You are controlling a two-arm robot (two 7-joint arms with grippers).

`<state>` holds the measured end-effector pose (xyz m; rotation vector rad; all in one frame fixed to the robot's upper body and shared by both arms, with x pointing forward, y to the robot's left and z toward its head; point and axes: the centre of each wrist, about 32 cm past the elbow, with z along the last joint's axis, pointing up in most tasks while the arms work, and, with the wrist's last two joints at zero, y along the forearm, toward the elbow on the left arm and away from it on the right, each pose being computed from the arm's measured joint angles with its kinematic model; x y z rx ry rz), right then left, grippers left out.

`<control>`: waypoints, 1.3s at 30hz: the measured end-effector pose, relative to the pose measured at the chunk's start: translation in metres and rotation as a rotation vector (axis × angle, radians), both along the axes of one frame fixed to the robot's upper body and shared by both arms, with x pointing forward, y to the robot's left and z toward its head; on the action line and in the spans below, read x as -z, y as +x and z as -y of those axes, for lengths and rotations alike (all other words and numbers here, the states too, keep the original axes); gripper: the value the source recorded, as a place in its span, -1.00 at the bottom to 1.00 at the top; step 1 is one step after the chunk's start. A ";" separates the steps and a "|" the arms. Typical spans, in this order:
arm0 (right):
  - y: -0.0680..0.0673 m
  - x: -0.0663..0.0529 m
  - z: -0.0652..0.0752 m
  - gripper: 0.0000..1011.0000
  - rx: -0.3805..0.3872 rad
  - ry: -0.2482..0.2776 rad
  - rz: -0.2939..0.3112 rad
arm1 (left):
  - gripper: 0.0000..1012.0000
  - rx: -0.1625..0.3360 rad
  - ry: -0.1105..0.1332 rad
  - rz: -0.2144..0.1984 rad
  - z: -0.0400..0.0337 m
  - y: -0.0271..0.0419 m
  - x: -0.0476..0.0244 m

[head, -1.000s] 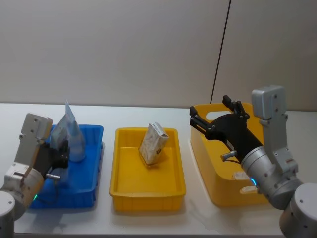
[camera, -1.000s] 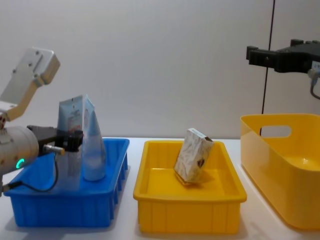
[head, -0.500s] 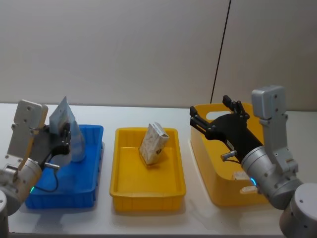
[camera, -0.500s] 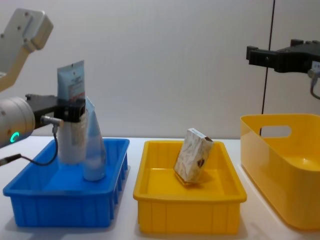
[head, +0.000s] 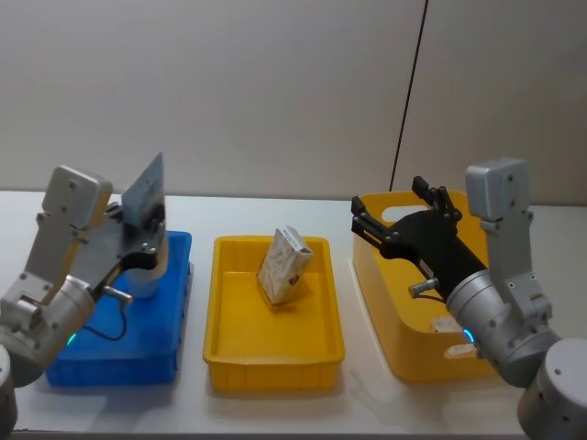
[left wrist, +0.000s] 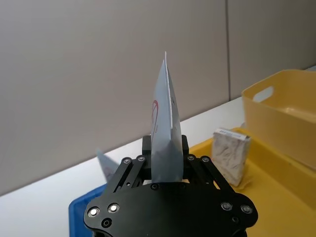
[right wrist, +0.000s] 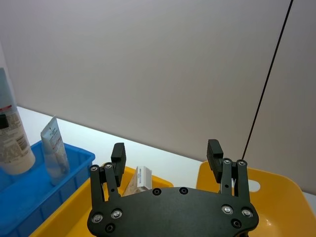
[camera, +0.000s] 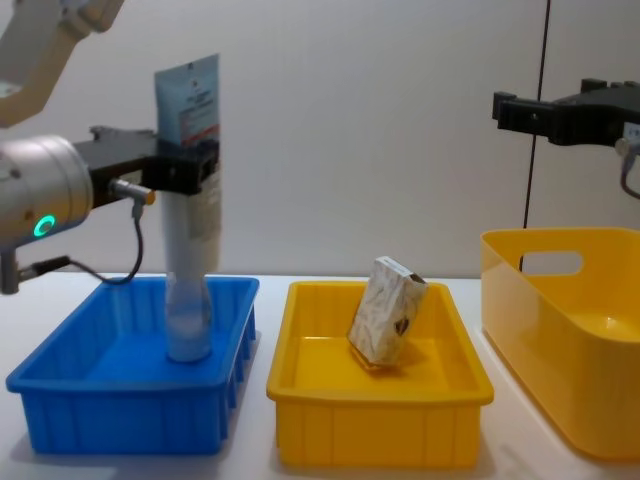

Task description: Bimanual collaborative sorting of washing and personal care products

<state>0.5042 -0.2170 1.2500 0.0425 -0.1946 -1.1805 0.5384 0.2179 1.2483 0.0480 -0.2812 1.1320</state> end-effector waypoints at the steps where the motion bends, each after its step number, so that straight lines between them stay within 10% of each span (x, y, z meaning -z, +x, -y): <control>1: 0.000 0.000 0.000 0.99 0.000 0.000 0.000 | -0.50 0.021 0.002 0.011 0.0022 0.0001 -0.0026; 17: 0.000 0.000 0.000 0.99 -0.005 -0.001 -0.001 | -0.50 0.230 0.011 0.093 0.0417 0.0140 -0.0269; 39: 0.001 0.001 0.006 0.99 -0.190 -0.019 -0.064 | -0.50 0.337 0.012 0.096 0.0737 0.0321 -0.0365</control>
